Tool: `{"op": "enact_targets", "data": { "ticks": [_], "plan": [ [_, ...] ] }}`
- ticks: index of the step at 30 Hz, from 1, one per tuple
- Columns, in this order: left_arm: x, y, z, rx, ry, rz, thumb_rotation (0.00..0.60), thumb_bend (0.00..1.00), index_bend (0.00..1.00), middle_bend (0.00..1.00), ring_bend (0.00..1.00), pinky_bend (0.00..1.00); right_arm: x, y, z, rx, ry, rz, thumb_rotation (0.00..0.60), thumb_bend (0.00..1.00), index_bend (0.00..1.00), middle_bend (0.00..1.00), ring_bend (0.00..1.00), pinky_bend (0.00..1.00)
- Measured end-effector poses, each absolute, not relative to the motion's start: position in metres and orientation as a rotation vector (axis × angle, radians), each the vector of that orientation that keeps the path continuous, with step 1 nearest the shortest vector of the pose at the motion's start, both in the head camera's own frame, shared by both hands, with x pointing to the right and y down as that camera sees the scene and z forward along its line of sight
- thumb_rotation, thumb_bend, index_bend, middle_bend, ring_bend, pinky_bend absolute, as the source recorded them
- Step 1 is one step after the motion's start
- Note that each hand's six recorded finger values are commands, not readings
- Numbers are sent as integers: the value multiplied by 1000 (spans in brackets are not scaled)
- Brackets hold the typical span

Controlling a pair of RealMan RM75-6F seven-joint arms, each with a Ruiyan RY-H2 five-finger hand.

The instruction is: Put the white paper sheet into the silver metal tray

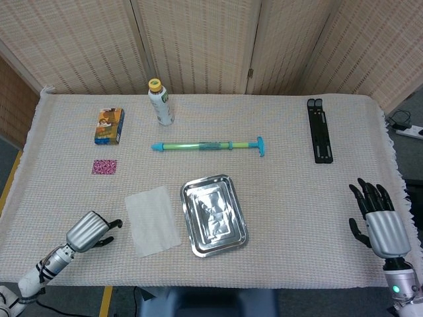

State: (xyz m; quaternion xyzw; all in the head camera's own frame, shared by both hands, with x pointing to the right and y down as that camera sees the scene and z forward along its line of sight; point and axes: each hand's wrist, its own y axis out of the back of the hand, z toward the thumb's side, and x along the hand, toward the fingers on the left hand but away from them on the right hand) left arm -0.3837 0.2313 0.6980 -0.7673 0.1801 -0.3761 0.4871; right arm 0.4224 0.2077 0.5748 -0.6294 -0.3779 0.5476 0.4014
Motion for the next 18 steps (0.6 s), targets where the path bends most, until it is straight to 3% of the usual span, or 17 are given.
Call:
{"op": "enact_targets", "data": {
  "ticks": [18],
  "plan": [
    [-363, 225, 730, -1930, 475, -958, 600, 235, 493, 1000, 1000, 1000, 433, 200, 575, -1582, -988, 1419, 600, 506, 0, 0, 0, 0]
  ]
}}
